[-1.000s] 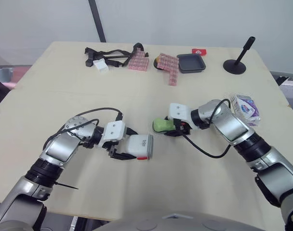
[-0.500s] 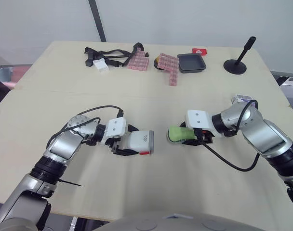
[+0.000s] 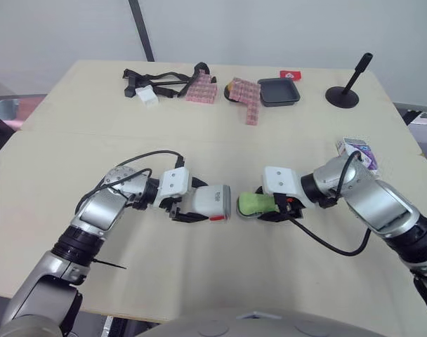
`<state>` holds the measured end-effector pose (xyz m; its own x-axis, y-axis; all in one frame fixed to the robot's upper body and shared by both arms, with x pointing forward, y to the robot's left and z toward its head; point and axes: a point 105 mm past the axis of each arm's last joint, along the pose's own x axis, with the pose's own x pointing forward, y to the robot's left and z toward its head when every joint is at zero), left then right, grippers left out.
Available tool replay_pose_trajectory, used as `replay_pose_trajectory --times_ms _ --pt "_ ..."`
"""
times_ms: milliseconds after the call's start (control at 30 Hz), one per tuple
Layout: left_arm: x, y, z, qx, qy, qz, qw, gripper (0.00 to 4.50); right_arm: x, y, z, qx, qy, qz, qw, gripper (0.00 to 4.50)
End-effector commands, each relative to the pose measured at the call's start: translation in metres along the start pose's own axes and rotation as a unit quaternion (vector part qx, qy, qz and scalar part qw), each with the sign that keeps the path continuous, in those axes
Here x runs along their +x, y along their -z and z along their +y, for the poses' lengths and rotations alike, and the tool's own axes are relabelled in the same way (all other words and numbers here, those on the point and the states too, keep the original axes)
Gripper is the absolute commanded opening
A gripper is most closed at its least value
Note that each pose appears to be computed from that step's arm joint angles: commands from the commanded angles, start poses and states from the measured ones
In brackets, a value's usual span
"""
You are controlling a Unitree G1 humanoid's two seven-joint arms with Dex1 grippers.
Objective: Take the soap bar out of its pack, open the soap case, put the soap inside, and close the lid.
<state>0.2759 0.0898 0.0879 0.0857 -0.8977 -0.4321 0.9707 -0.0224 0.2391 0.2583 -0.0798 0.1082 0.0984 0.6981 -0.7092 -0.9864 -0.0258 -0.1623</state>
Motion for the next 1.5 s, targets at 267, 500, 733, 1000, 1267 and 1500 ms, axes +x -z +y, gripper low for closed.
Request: replay_pose_trajectory --times_ms 267,500,733,1000,1267,1500 --pt "0.005 -0.013 0.006 0.033 -0.006 -0.015 0.999 3.47 0.002 -0.022 -0.013 -0.03 0.013 -0.001 0.999 2.53" --pt "0.008 -0.016 0.007 0.039 -0.008 -0.017 0.999 3.47 0.007 -0.026 -0.015 -0.035 0.017 0.017 0.999 2.53" --pt "0.01 -0.017 0.008 0.041 -0.009 -0.021 0.999 3.47 0.009 -0.031 -0.016 -0.036 0.017 0.027 0.999 2.53" --pt "0.013 -0.02 0.011 0.033 -0.019 -0.03 0.999 3.47 0.01 -0.035 -0.017 -0.048 0.017 0.041 0.998 2.53" --pt "0.013 -0.02 0.011 0.028 -0.019 -0.029 0.999 3.47 0.012 -0.038 -0.016 -0.041 0.017 0.038 0.998 3.03" --pt "0.015 -0.019 0.01 0.027 -0.014 -0.028 0.999 3.47 0.009 -0.037 -0.019 -0.034 0.023 0.033 0.999 4.48"
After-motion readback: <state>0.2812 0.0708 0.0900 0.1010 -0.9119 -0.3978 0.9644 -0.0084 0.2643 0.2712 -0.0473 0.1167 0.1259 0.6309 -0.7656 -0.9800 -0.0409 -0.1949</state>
